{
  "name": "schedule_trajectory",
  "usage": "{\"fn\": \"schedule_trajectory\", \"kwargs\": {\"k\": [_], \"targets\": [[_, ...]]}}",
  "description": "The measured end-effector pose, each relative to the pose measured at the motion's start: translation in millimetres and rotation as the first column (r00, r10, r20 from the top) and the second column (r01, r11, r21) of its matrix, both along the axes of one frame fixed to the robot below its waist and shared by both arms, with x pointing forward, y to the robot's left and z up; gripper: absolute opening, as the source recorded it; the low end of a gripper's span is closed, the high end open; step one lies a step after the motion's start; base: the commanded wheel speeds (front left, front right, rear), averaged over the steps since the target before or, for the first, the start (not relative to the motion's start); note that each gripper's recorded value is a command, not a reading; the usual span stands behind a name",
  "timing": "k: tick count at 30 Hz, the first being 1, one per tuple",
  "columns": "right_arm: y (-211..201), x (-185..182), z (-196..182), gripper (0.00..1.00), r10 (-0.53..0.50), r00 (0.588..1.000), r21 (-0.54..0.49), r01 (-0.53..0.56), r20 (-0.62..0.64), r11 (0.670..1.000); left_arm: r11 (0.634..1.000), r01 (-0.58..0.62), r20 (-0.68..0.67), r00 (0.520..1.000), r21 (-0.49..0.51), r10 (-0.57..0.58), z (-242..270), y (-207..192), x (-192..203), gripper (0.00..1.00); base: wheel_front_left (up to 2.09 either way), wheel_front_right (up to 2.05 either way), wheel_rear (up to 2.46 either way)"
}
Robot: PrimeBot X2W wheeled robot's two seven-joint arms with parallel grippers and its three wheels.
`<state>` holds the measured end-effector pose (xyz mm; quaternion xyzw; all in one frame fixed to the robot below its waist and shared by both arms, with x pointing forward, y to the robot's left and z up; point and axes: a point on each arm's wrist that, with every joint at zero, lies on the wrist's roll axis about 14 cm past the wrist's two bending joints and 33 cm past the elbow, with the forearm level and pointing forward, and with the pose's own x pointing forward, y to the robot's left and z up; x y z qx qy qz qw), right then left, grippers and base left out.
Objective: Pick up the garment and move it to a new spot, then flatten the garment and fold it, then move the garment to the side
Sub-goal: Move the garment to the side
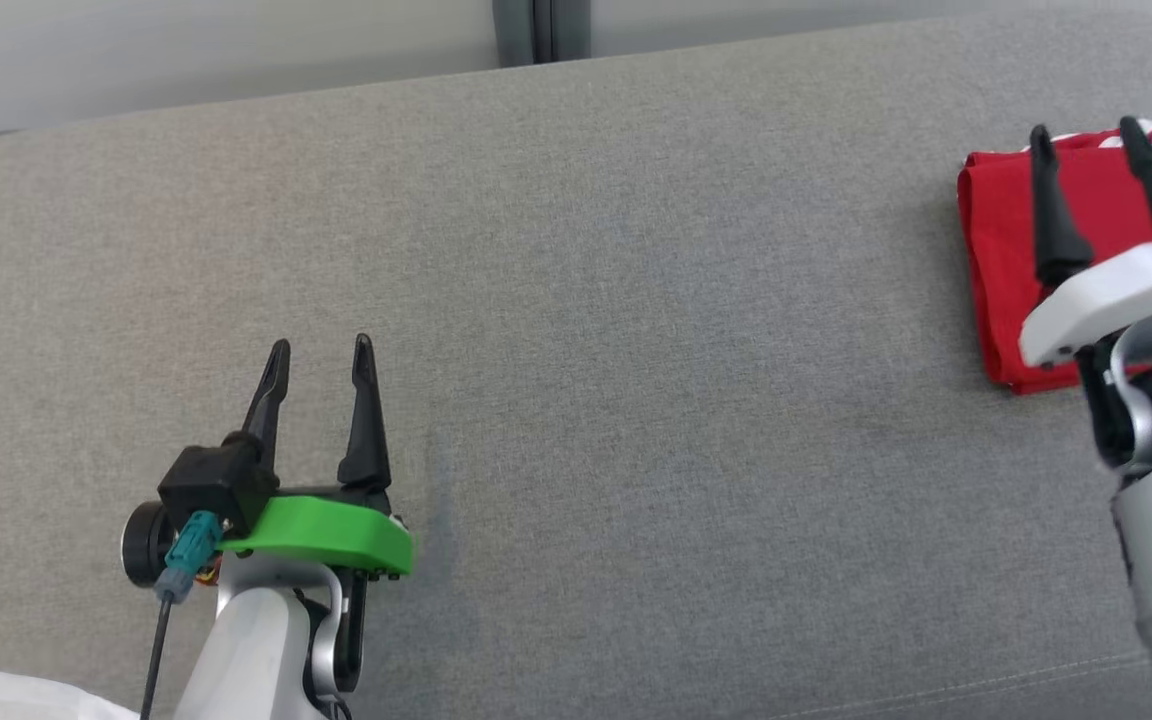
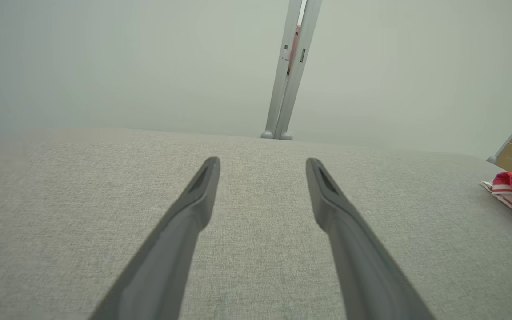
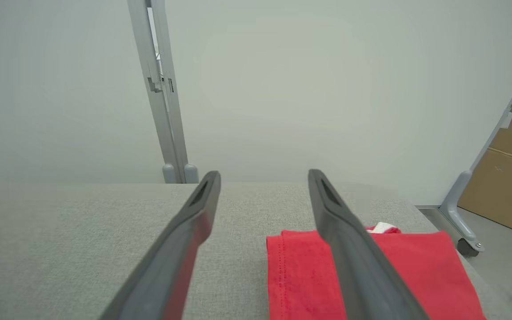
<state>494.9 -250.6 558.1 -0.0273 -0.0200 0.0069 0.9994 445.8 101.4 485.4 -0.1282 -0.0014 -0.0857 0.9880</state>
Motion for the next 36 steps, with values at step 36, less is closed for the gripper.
{"fn": "schedule_trajectory", "kwargs": {"k": [36], "targets": [[96.3, -110.3, -51.3, 1.0, 0.117, 0.993, 0.226, -0.12, 0.029, 0.967, 0.979, -0.194, -0.024, 0.98, 0.054, 0.196, -2.0, 55.8, -86.2, 1.0, 0.0, 0.0, 0.0]]}}
